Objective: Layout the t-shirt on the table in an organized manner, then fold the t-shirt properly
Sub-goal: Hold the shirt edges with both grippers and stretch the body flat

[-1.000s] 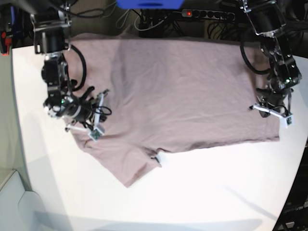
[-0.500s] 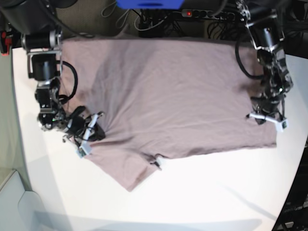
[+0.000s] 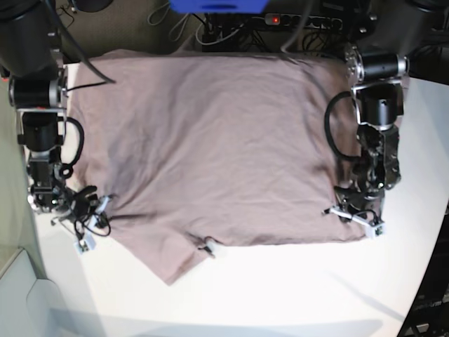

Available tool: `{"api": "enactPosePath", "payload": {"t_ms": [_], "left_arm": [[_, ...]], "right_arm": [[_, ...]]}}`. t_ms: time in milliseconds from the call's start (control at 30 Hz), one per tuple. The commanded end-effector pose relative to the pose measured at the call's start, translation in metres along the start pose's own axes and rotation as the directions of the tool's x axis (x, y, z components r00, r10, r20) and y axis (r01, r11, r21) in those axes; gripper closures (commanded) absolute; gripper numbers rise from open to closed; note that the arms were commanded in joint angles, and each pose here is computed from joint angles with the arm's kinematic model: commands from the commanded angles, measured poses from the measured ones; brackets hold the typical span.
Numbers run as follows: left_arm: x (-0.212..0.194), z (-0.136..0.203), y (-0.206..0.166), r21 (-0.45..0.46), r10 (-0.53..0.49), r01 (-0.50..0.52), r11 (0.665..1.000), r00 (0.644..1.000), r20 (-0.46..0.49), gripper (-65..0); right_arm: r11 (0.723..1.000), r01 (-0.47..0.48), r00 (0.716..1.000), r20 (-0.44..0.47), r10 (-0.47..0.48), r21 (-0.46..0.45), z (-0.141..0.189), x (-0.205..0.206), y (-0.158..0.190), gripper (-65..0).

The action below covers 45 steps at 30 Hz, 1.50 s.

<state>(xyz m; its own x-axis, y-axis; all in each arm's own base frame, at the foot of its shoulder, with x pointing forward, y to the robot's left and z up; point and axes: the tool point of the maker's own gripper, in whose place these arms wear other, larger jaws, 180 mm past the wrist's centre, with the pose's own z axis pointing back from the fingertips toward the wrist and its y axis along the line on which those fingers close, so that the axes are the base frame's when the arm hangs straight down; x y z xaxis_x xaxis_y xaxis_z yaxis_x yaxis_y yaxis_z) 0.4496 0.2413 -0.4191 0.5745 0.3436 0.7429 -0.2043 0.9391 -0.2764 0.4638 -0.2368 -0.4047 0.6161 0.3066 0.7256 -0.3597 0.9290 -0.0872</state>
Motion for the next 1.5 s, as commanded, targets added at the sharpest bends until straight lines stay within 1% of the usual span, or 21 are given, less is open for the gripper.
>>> {"api": "enactPosePath", "payload": {"t_ms": [0,33,67,100,167,233,333,433,533,633,767,900,967,1067,1167,1267,1367,1400,1467], "left_arm": [[0.036,0.004,-0.001,-0.007,-0.008,0.008,1.0,0.997,0.072,-0.2],[0.042,0.008,-0.002,-0.01,-0.017,0.018,1.0,0.997,0.081,-0.2],[0.048,0.015,0.008,0.002,-0.023,0.023,1.0,0.996,0.09,-0.2],[0.044,0.021,0.017,0.016,-0.026,0.024,1.0,0.996,0.084,-0.2],[0.044,0.034,0.028,0.032,-0.028,0.025,0.999,0.995,0.097,-0.2],[0.04,0.045,0.038,0.049,-0.03,0.025,0.998,0.994,0.101,-0.2],[0.032,0.057,0.053,0.078,-0.027,0.02,0.997,0.995,0.101,-0.2],[0.021,0.064,0.064,0.099,-0.025,0.015,0.995,0.995,0.092,-0.2],[0.012,0.075,0.071,0.111,-0.034,0.023,0.994,0.995,0.095,-0.2],[0.008,0.087,0.076,0.123,-0.053,0.04,0.992,0.993,0.104,-0.2],[0.0,0.092,0.079,0.131,-0.067,0.055,0.99,0.993,0.092,-0.2],[-0.012,0.095,0.089,0.145,-0.077,0.07,0.987,0.996,0.04,-0.2],[-0.02,0.095,0.091,0.148,-0.071,0.07,0.986,0.997,0.003,-0.2],[-0.026,0.094,0.094,0.154,-0.072,0.073,0.985,0.997,-0.014,-0.2],[-0.032,0.092,0.097,0.159,-0.059,0.063,0.985,0.998,-0.031,-0.2],[-0.028,0.093,0.096,0.158,-0.064,0.068,0.985,0.998,-0.025,-0.2],[-0.016,0.094,0.091,0.149,-0.071,0.07,0.986,0.997,0.001,-0.2],[-0.008,0.096,0.088,0.143,-0.082,0.079,0.987,0.996,0.019,-0.2],[-0.001,0.1,0.082,0.138,-0.095,0.091,0.986,0.995,0.024,-0.2]], "right_arm": [[1.0,-0.004,0.997,0.08,0.006,-0.023,0.007,0.034,-0.015,0.0],[0.999,-0.008,0.998,0.065,0.01,-0.032,0.01,0.032,-0.02,0.0],[0.999,-0.017,0.998,0.053,0.02,-0.048,0.015,0.03,-0.027,0.0],[0.998,-0.03,0.998,0.055,0.034,-0.057,0.018,0.034,-0.03,0.0],[0.997,-0.059,0.997,0.042,0.062,-0.057,0.022,0.027,-0.025,0.0],[0.993,-0.103,0.993,0.06,0.106,-0.059,0.028,0.029,-0.016,0.0],[0.984,-0.163,0.984,0.059,0.167,-0.071,0.043,0.027,-0.002,0.0],[0.98,-0.176,0.982,0.053,0.182,-0.092,0.058,0.024,0.006,0.0],[0.981,-0.175,0.984,0.031,0.178,-0.084,0.063,0.016,0.024,0.0],[0.984,-0.168,0.986,-0.003,0.169,-0.063,0.061,-0.001,0.034,0.0],[0.993,-0.119,0.992,-0.048,0.118,-0.025,0.048,-0.023,0.044,0.0],[0.996,-0.087,0.993,-0.084,0.086,-0.01,0.04,-0.037,0.043,0.0],[0.998,-0.065,0.995,-0.071,0.064,-0.006,0.034,-0.036,0.041,0.0],[1.0,-0.015,0.996,-0.087,0.016,0.009,0.023,-0.047,0.038,0.0],[0.999,0.049,0.995,-0.083,-0.047,0.02,0.009,-0.049,0.032,0.0],[0.994,0.106,0.993,-0.057,-0.105,0.017,0.0,-0.042,0.018,0.0],[0.989,0.148,0.989,0.004,-0.148,0.014,-0.006,-0.017,0.006,0.0],[0.988,0.152,0.988,0.037,-0.152,0.013,-0.007,-0.003,0.001,0.0],[0.99,0.14,0.987,0.079,-0.14,0.006,-0.006,0.02,-0.006,0.0]]}}
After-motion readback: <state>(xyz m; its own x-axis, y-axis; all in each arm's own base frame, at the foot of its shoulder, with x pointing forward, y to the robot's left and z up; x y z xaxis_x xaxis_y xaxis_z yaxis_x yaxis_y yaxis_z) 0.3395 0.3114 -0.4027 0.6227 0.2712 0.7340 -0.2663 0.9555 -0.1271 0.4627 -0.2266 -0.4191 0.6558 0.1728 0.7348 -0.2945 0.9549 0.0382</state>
